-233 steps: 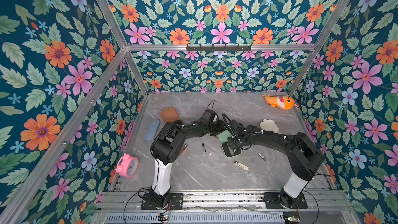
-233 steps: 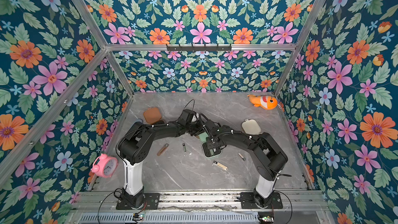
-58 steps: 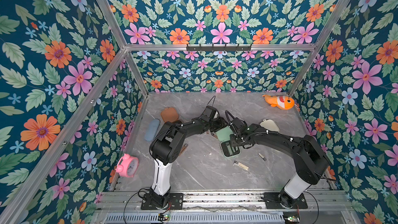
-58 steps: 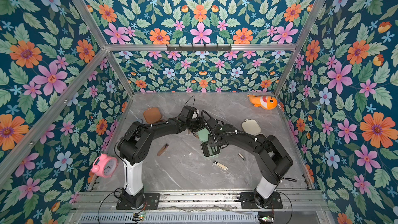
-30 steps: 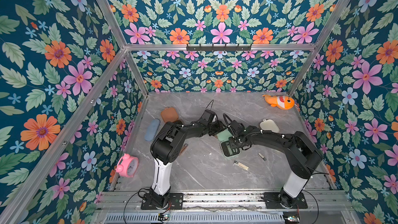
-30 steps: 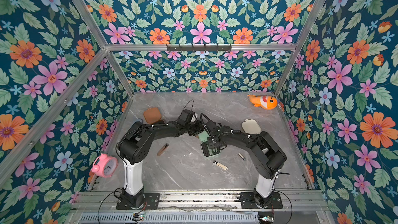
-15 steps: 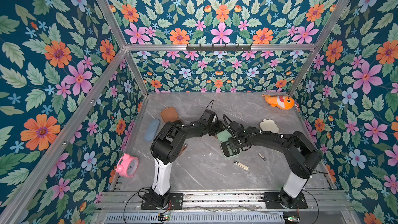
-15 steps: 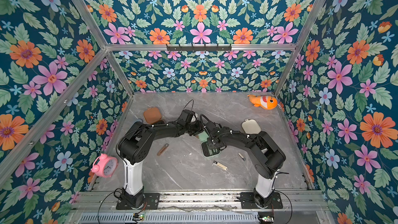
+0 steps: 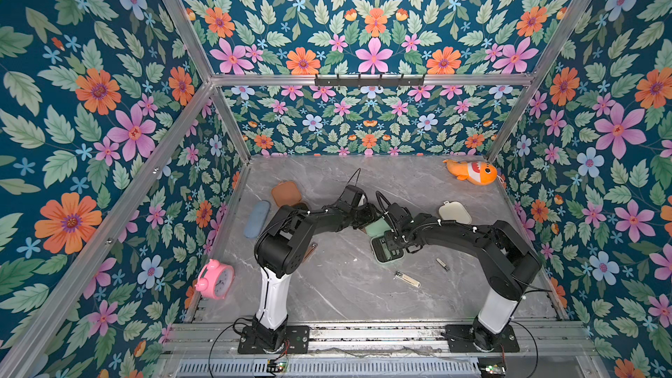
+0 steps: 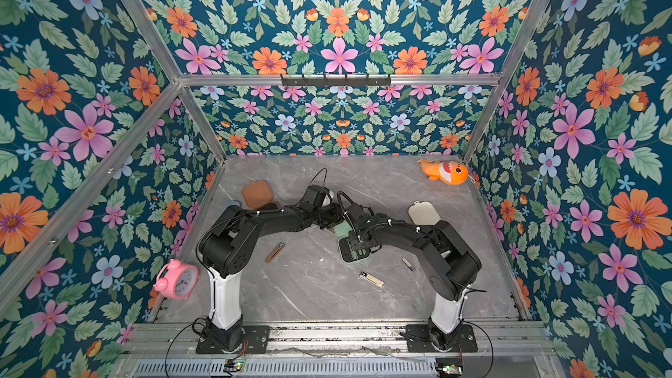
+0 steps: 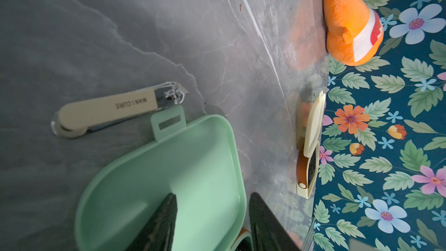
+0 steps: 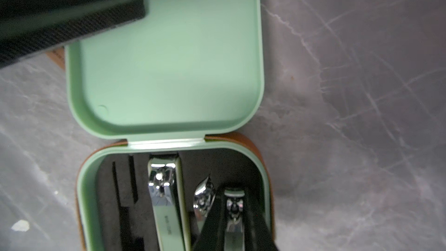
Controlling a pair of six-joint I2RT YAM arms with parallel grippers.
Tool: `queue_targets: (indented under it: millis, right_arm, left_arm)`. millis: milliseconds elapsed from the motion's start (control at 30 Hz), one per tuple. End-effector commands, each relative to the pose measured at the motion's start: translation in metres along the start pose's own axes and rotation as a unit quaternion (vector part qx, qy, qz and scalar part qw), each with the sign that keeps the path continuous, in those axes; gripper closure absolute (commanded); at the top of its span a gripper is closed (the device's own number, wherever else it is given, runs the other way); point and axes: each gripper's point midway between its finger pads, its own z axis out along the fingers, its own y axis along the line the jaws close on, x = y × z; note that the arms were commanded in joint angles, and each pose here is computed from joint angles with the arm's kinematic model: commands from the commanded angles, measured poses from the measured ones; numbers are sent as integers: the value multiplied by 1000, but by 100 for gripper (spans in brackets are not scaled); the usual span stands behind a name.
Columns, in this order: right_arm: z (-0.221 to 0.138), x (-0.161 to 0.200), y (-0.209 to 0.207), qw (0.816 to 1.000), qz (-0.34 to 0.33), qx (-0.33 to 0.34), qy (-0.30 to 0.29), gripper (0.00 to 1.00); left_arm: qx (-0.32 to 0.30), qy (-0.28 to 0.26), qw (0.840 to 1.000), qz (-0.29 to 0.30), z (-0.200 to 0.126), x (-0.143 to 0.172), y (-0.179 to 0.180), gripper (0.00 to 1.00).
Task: Organize nail clipper sets
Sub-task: Place the nail clipper in the storage box.
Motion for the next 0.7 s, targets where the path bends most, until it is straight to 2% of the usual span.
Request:
queue_targets:
  millis: [0,667]
  right_arm:
    - [1,8,7,1000,-9,-24,13,88]
    - [-1,6,5,999,-22,-25,-1,88]
  left_arm:
    - [-14,7,1000,-3,1,5,8,48]
    - [-14,10,1000,-5,4,6,11,48]
